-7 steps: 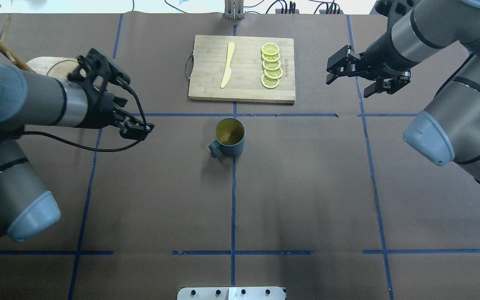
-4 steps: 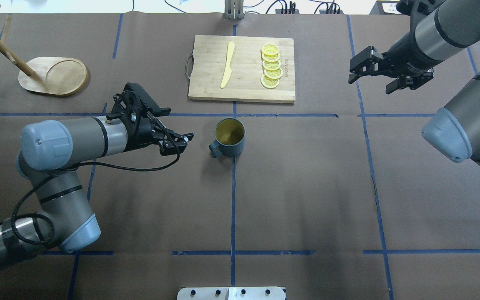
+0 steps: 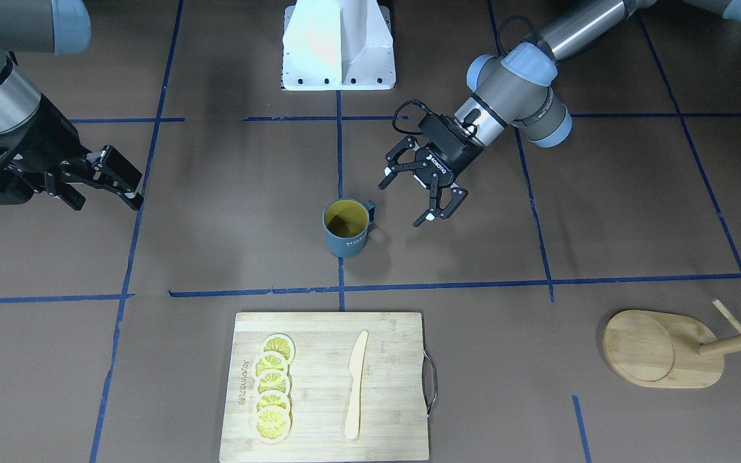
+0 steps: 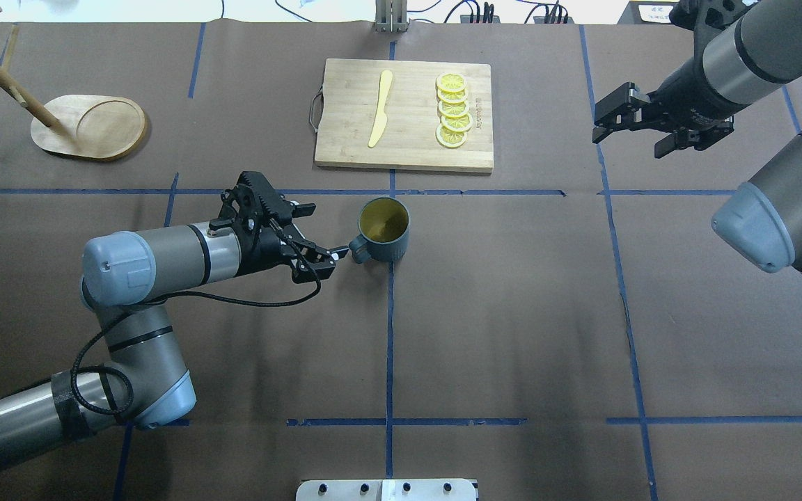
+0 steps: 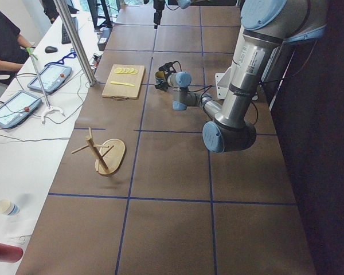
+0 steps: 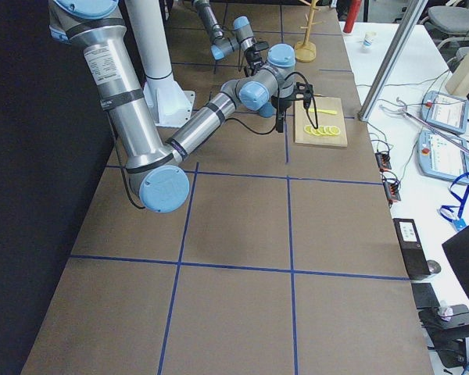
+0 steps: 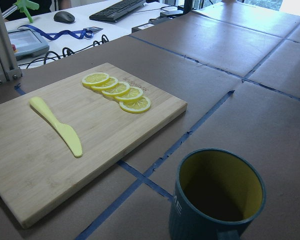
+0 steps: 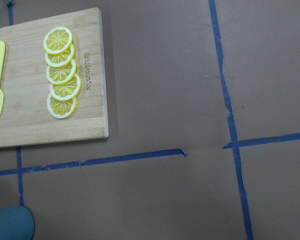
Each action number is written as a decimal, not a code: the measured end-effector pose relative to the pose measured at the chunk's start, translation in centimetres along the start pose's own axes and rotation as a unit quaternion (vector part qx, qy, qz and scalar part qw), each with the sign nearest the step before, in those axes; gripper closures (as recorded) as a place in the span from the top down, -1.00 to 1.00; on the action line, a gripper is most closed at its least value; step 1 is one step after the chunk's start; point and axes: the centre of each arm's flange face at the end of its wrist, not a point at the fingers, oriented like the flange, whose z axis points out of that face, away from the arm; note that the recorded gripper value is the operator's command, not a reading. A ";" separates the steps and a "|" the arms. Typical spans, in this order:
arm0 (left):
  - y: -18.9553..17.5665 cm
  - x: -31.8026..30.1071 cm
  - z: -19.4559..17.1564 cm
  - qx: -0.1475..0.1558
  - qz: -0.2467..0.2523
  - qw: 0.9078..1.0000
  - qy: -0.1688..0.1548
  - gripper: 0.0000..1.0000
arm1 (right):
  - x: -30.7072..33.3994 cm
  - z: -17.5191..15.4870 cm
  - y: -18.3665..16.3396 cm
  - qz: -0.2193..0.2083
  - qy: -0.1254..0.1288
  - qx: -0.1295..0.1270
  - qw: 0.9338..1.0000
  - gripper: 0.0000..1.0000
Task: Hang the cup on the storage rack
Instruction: 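Release the mug and raise the right gripper while the left arm reaches toward the mug, then grasp the blue mug's handle with the left gripper, then lift the mug with the left gripper toward the wooden rack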
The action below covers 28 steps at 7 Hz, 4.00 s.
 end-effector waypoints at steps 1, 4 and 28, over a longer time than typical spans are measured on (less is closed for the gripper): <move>0.9 1.4 0.6 -0.004 -0.001 1.000 0.010 0.99 | 0.1 0.1 0.0 0.000 0.001 0.000 1.000 1.00; 2.1 3.0 3.0 -0.007 -0.002 1.000 -0.003 0.89 | 0.2 0.2 0.0 0.001 0.002 0.000 1.000 1.00; -2.6 -14.2 -6.8 0.182 -0.404 0.896 -0.037 -0.98 | 1.1 0.6 0.3 0.004 0.006 -0.001 1.000 1.00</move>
